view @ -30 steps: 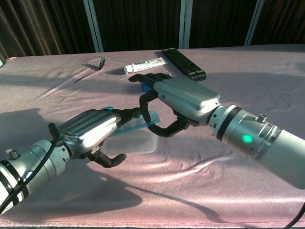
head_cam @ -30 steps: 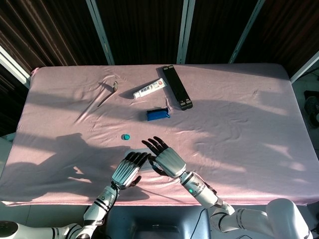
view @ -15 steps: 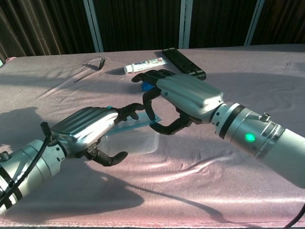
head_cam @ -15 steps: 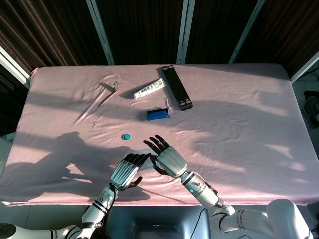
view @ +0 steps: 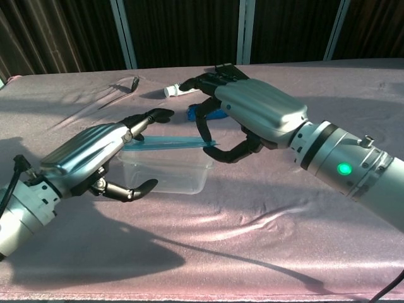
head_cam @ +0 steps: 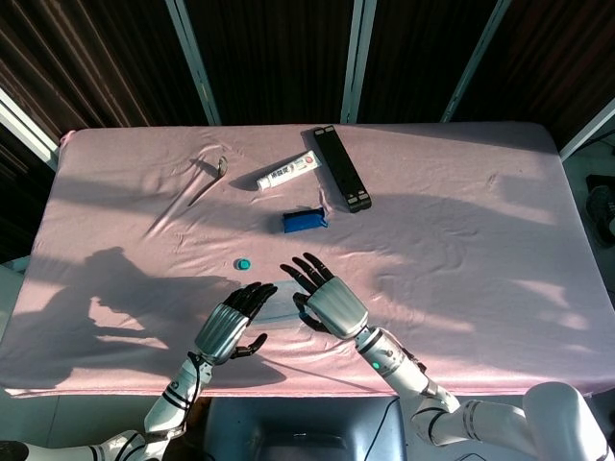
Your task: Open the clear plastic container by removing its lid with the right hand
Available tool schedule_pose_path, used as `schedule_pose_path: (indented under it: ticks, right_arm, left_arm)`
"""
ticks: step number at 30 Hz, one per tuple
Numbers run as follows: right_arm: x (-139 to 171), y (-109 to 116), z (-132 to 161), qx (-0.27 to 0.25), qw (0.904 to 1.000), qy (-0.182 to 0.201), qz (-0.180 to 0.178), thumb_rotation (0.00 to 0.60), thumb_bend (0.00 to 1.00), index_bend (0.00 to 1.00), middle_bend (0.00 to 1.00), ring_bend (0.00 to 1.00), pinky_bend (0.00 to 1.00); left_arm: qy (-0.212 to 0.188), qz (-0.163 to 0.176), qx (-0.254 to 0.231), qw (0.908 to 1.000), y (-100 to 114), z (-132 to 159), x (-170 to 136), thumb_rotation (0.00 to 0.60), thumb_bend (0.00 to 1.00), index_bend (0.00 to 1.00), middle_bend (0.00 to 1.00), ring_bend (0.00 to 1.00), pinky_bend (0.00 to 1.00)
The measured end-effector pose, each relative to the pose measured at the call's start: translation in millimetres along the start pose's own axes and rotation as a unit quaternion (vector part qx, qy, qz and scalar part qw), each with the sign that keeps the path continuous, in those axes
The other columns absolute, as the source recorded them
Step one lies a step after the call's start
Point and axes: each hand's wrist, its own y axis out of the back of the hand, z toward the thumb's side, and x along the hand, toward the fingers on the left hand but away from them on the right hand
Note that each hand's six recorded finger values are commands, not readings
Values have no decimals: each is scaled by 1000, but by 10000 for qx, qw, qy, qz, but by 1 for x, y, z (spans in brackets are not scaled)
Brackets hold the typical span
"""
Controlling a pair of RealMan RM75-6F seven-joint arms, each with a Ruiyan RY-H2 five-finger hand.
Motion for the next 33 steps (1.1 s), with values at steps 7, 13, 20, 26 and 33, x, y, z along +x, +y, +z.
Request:
schedule_pose_path:
  ticks: [7, 13, 20, 26, 33]
  right_arm:
    - [0, 9, -7, 202, 9997, -51, -95, 600, 491, 847, 207, 35, 120]
    - [0, 18, -11, 312, 9993, -95, -160, 600, 492, 847, 207, 35, 123]
    - [7, 34, -29, 597, 9976, -230, -279, 600, 492, 846, 207, 36, 132]
    - [27, 38, -66, 911, 9942, -551, -129, 600, 492, 846, 207, 37, 134]
    - [50, 12, -106, 1400, 9855, -859, 438, 600, 492, 685, 207, 38, 134]
  left_arm:
    - [-159, 134, -374, 9991, 13, -9, -12, 600, 351, 0, 20, 0, 106]
    - [50, 2, -330, 9994, 18, -28, -19, 600, 349, 0, 0, 0, 88]
    - [225, -38, -346, 9991, 20, -41, -22, 600, 350, 0, 0, 0, 88]
    - [286, -45, -307, 9991, 24, -51, -28, 600, 349, 0, 0, 0, 88]
    - [346, -201, -206, 9990, 19, -59, -37, 600, 349, 0, 0, 0, 88]
